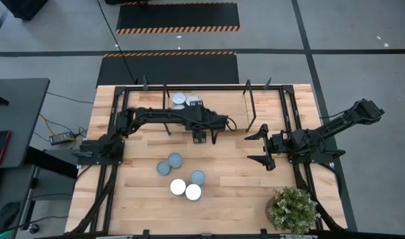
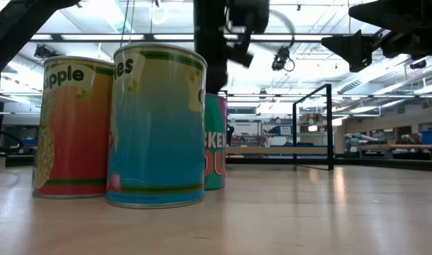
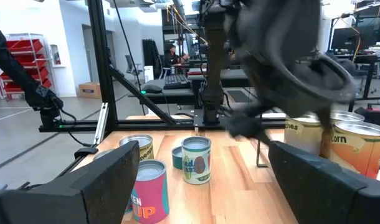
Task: Pick and place cans onto a shelf
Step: Put the canned mixed vegetables on the shelf
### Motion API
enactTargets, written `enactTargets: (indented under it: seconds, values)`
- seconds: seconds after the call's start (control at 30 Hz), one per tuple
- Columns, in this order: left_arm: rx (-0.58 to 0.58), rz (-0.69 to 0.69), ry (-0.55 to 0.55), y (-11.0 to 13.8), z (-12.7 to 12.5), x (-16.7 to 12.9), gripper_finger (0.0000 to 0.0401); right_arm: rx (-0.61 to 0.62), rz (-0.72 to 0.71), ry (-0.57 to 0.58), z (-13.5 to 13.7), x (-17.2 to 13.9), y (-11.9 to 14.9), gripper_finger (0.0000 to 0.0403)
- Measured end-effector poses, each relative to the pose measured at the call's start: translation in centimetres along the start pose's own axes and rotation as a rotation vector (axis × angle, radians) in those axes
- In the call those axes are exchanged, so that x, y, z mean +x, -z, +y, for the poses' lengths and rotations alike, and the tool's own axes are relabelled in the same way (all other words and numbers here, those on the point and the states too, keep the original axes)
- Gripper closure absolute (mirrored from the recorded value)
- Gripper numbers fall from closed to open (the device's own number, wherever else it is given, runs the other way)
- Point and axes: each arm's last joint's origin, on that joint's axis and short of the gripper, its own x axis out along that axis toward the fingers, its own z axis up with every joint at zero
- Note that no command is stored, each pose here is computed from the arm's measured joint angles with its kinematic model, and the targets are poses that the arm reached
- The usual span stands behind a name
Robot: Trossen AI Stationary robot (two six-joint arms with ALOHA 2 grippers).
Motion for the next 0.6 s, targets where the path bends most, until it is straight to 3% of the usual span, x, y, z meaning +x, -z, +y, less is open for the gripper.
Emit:
enactTargets:
  seconds: [0.2, 0.33, 0.6]
  values:
    - [-0.061, -0.094, 0.336, -0.5, -2.3, -5.3, 0.0014, -0.005, 0.019, -0.001, 0.0, 0.0, 0.2, 0.0039]
    - [-0.061, -0.092, 0.499, -0.2, -4.2, -7.7, 0.0014, -0.006, 0.021, -0.001, 0.0, 0.0, 0.2, 0.0039]
    - [-0.019, -0.031, 0.502, 1.6, -8.4, -10.3, 0.0014, 0.001, 0.021, -0.004, 0.0, 0.0, 0.2, 0.0039]
